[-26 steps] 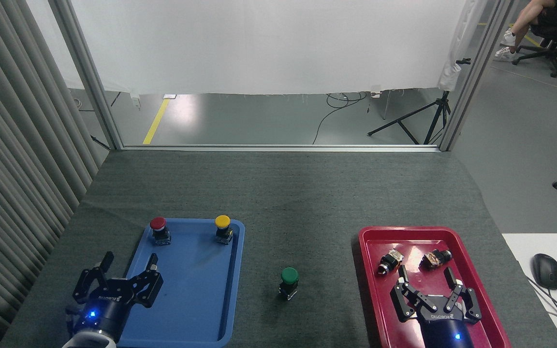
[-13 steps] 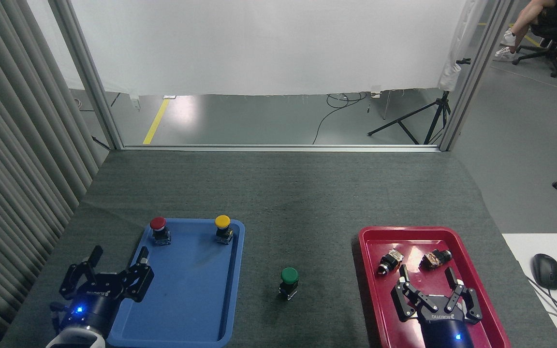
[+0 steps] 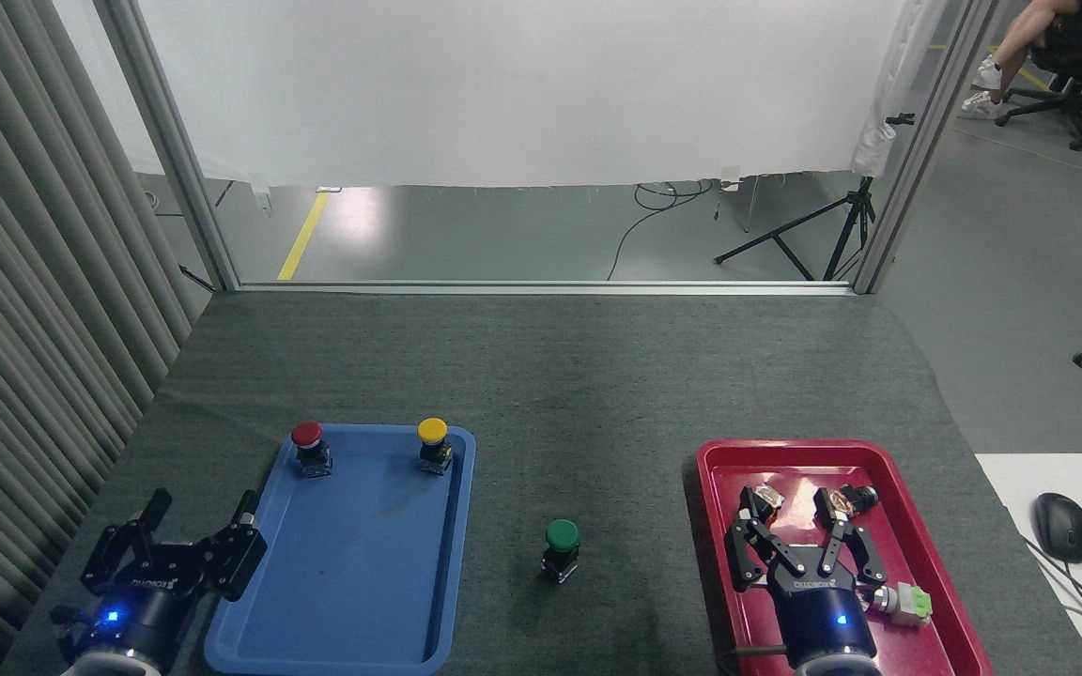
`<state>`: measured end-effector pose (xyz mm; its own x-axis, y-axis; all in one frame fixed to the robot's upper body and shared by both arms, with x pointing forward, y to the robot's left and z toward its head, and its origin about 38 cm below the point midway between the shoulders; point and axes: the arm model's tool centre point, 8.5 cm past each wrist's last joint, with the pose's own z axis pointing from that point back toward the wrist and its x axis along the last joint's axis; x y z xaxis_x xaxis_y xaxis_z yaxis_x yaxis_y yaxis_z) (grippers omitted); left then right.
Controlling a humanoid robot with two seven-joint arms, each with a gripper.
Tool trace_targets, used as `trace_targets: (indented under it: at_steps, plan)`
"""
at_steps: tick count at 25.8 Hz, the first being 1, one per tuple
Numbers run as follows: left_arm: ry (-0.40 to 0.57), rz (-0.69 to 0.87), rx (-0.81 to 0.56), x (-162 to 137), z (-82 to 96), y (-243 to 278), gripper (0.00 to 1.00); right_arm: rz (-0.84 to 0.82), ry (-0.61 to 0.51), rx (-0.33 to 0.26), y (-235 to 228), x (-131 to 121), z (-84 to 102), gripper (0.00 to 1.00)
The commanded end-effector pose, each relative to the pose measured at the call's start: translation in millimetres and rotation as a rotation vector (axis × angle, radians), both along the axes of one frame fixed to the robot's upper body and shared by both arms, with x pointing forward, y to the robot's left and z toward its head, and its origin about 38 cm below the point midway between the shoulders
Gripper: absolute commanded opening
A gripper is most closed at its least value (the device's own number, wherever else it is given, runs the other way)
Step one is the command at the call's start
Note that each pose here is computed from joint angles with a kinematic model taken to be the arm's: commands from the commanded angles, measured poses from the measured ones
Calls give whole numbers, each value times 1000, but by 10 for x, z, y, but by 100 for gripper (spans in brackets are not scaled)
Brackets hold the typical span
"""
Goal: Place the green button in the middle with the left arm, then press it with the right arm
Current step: 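Move the right gripper from the red tray to the green button, then press down on the green button with the right gripper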
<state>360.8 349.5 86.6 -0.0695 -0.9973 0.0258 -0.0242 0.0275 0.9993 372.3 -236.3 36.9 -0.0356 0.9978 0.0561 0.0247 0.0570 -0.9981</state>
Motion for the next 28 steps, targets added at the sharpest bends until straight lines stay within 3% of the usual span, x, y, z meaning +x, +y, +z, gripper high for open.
trace_targets:
  at_steps: [1,6,10,19,24,28]
  plan:
    - [1,-4,-3,-5,-40,12,100,82,17,-12,309,106,-44,51]
    - [27,4,-12,-9,-132,33,100,217,53,-40,890,177,-158,19]
    - [31,5,-12,-10,-140,36,100,288,62,-52,1294,215,-177,7]
    - [43,17,-23,-32,-192,30,100,354,110,-69,1804,225,-289,6]
    - [48,26,-33,-24,-202,36,100,358,179,-99,1910,173,-516,7]
    - [44,27,-40,0,-192,30,100,355,194,-108,1899,150,-573,7]
